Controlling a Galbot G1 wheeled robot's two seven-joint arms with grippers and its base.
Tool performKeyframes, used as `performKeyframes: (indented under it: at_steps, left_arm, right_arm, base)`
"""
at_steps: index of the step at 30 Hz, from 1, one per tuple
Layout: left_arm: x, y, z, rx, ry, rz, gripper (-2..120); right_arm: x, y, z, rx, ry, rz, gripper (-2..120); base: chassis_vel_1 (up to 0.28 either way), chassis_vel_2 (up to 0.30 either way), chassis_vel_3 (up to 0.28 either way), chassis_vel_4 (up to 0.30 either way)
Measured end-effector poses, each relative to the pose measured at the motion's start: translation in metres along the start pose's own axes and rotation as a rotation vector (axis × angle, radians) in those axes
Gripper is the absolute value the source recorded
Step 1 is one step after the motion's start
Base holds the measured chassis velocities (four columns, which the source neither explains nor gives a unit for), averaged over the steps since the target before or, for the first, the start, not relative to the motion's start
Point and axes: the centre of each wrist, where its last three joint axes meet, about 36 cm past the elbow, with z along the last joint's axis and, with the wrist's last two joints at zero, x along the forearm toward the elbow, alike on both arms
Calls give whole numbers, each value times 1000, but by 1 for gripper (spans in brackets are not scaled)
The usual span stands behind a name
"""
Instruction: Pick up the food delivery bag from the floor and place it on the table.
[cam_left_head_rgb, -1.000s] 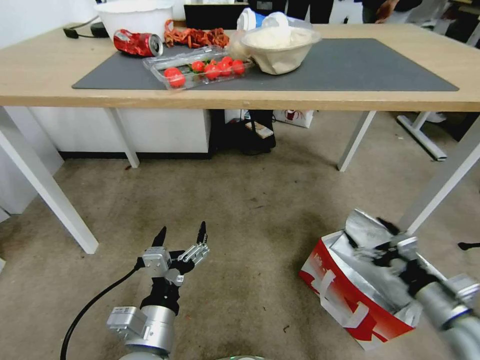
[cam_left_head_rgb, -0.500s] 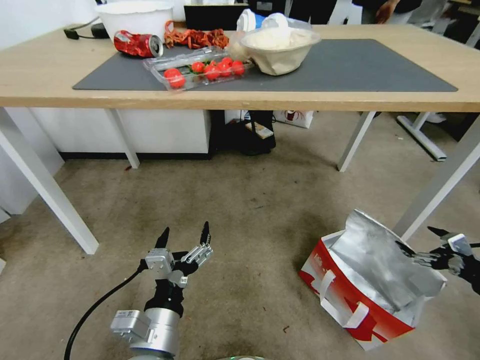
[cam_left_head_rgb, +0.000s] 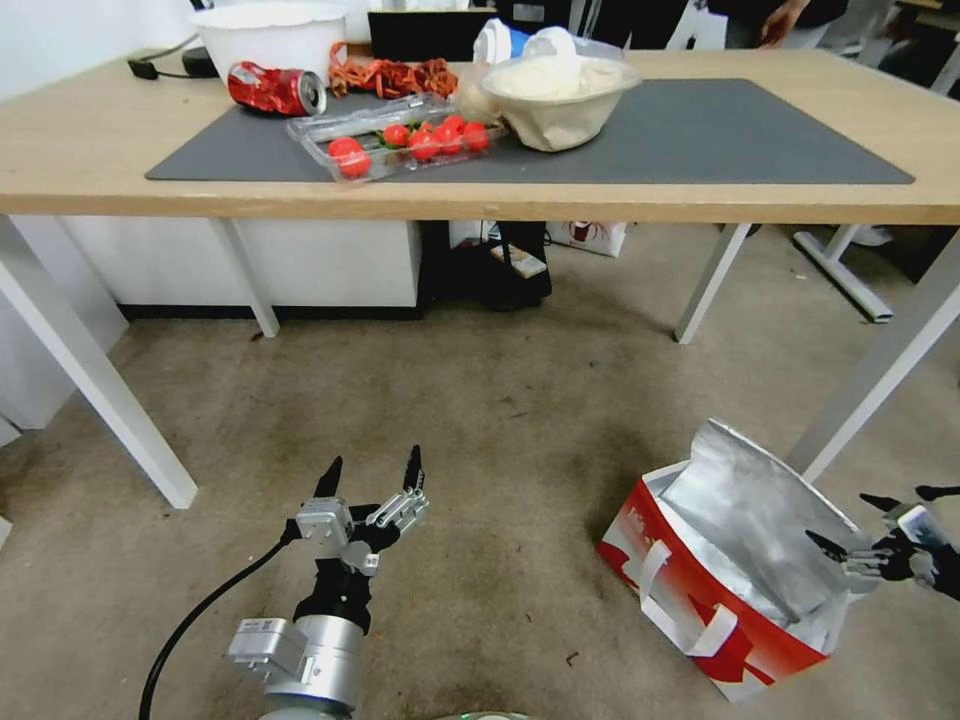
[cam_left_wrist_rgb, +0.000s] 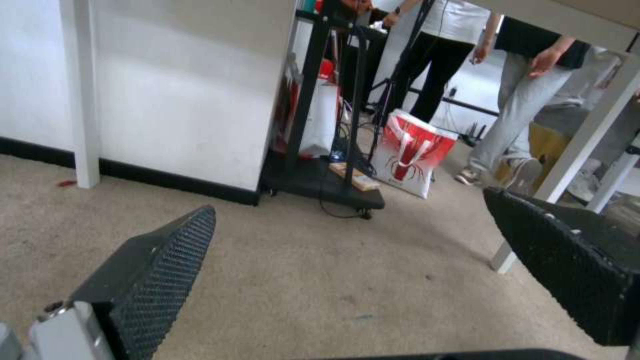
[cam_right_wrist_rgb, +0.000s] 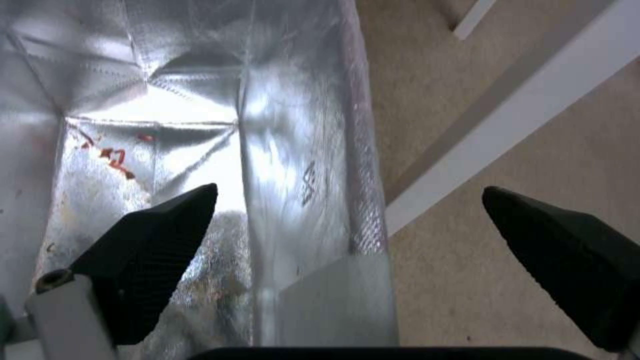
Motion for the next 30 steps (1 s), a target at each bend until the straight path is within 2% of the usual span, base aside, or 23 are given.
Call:
performKeyframes:
  at_steps: [5, 19, 21, 23, 25, 29, 30]
  left_arm:
    - [-2, 1, 2, 9, 1, -3, 100]
    - [-3, 0, 4, 17, 2, -12, 100]
    - [-2, 0, 4, 18, 1, -13, 100]
    - [-2, 0, 2, 18, -2, -12, 100]
    - [-2, 0, 2, 17, -2, -12, 100]
    - [-1, 2, 0, 15, -10, -8, 100]
    - [-1, 2, 0, 15, -10, -8, 100]
  right_arm:
    - [-3, 2, 10, -9, 18, -22, 100]
    - [-7, 1, 37, -47, -16, -39, 100]
    - [-7, 1, 37, -50, -18, -42, 97]
    - [-7, 3, 39, -61, -22, -42, 89]
    - [-7, 3, 39, -62, -22, -42, 88]
    - [-6, 6, 42, -69, -16, -41, 70]
    - [-6, 6, 42, -69, -16, -41, 70]
  base:
    - [0, 0, 0, 0]
    - [0, 0, 0, 0]
    - [0, 0, 0, 0]
    - [0, 0, 0, 0]
    - [0, 0, 0, 0]
    - [0, 0, 0, 0]
    - [0, 0, 0, 0]
